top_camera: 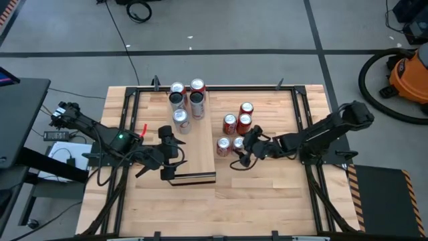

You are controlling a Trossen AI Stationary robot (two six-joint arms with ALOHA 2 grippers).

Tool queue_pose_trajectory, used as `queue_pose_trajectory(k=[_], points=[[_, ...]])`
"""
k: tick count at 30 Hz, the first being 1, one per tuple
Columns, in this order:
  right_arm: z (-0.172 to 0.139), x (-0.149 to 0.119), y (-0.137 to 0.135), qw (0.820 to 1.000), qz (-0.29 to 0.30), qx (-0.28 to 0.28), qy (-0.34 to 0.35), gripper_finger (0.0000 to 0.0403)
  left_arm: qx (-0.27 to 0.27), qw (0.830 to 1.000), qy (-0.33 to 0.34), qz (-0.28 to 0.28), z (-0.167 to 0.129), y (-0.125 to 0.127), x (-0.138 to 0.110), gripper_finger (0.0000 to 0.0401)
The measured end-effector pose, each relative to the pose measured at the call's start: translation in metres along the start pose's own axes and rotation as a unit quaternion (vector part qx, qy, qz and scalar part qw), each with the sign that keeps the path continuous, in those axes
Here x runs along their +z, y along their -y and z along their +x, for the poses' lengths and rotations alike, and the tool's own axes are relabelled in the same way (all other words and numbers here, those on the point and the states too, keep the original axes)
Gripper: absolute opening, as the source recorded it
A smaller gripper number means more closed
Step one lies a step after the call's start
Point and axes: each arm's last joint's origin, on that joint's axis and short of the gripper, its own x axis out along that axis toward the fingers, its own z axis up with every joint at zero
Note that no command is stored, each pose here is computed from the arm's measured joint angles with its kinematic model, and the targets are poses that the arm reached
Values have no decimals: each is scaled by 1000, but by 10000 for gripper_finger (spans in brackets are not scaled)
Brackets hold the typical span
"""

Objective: Place canned beverage on shelf
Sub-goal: Put the red-silver soda can on the shelf and align it with the other red-silver soda can

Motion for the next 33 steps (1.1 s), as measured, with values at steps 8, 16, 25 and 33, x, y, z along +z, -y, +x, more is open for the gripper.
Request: queue_pose_trajectory(k=[8, 16, 25, 33], points=[[3, 3, 7, 990, -78, 113, -36, 320, 0, 1000, 0, 0, 0, 0, 0, 322], [-7, 10, 9, 956, -191, 222, -9, 342, 0, 1000, 0, 0, 0, 0, 0, 322], [-7, 11, 10, 966, -177, 187, -8, 360, 0, 1000, 0, 0, 0, 0, 0, 322], [-12, 7, 3, 968, -186, 169, -15, 386, 0, 1000, 0, -3, 0, 0, 0, 322]])
